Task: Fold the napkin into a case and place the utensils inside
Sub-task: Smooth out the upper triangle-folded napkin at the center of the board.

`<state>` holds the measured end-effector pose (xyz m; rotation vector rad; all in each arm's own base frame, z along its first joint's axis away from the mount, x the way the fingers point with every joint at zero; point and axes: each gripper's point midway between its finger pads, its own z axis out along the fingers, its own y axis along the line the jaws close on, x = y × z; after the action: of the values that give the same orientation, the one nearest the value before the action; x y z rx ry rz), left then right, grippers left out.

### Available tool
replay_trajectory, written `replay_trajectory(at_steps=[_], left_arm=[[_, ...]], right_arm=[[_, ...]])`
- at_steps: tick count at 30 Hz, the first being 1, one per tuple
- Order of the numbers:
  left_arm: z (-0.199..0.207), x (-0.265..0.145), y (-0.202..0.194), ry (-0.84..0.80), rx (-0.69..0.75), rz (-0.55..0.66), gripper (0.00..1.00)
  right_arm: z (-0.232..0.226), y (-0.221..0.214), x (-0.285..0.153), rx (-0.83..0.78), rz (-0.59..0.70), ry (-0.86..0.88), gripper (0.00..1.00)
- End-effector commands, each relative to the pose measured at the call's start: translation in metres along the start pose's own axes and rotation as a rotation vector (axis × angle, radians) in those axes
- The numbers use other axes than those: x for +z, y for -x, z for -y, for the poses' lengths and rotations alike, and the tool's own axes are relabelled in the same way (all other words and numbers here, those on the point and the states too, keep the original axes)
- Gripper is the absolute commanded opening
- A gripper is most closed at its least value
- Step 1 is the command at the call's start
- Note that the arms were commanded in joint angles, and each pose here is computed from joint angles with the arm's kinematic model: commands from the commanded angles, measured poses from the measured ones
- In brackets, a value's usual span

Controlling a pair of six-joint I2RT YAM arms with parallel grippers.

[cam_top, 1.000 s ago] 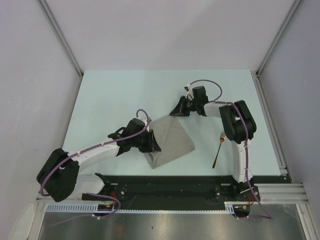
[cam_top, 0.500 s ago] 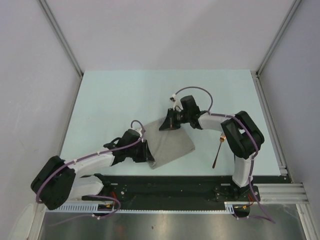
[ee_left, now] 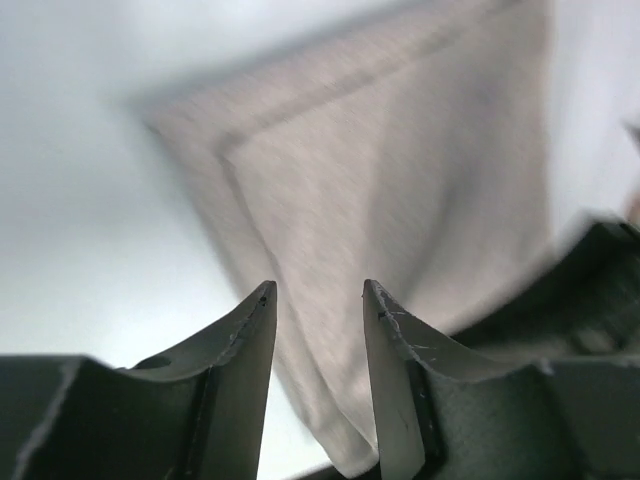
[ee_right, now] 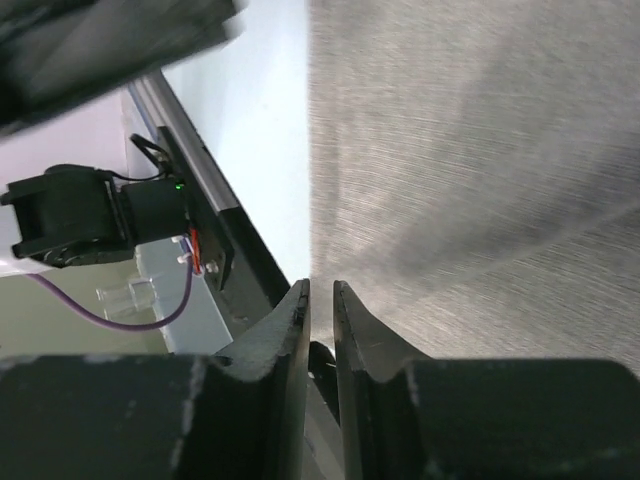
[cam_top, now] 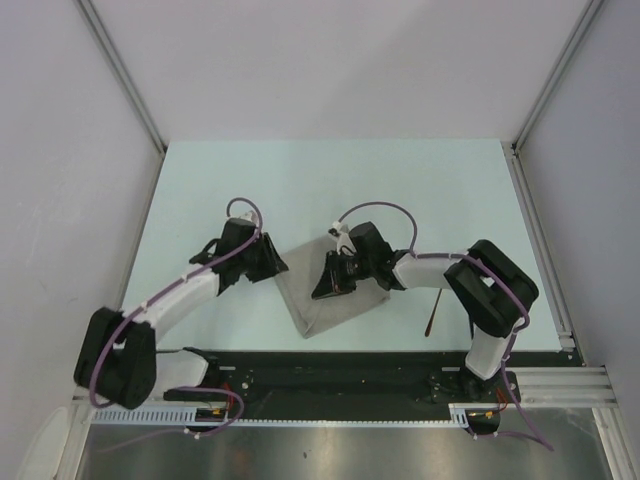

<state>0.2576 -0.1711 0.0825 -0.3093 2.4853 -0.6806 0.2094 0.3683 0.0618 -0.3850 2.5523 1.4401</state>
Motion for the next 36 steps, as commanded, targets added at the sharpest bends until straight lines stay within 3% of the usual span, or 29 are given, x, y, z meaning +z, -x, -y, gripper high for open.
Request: replay_trajectory(at_steps=[1, 8, 19, 22, 29, 36], left_arm=[[-0.028, 0.022, 0.031, 0.143, 0.056, 0.016, 0.44], [-0.036, 0.05, 0.057, 0.202, 0.067, 0.009, 0.4], [-0.039, 0.069, 0.051, 0.193, 0.044, -0.021, 0.34], [-0.04, 0.068, 0.049, 0.196, 0.044, -0.023, 0.27], [-0.036, 0.061, 0.064, 0.216, 0.074, 0.007, 0.0], [-0.038, 0.054, 0.074, 0.254, 0.079, 0.043, 0.0]], right_arm=[[-0.029, 0.008, -0.001, -0.062, 0.061, 0.049, 0.2], [-0.037, -0.003, 0.006, -0.065, 0.04, 0.076, 0.2], [-0.036, -0.016, 0.019, -0.057, 0.0, 0.094, 0.19], [-0.035, -0.02, 0.022, -0.056, -0.013, 0.091, 0.18], [-0.027, -0.033, 0.021, -0.05, -0.027, 0.072, 0.17], [-0.028, -0.031, 0.021, -0.037, -0.012, 0.083, 0.17]])
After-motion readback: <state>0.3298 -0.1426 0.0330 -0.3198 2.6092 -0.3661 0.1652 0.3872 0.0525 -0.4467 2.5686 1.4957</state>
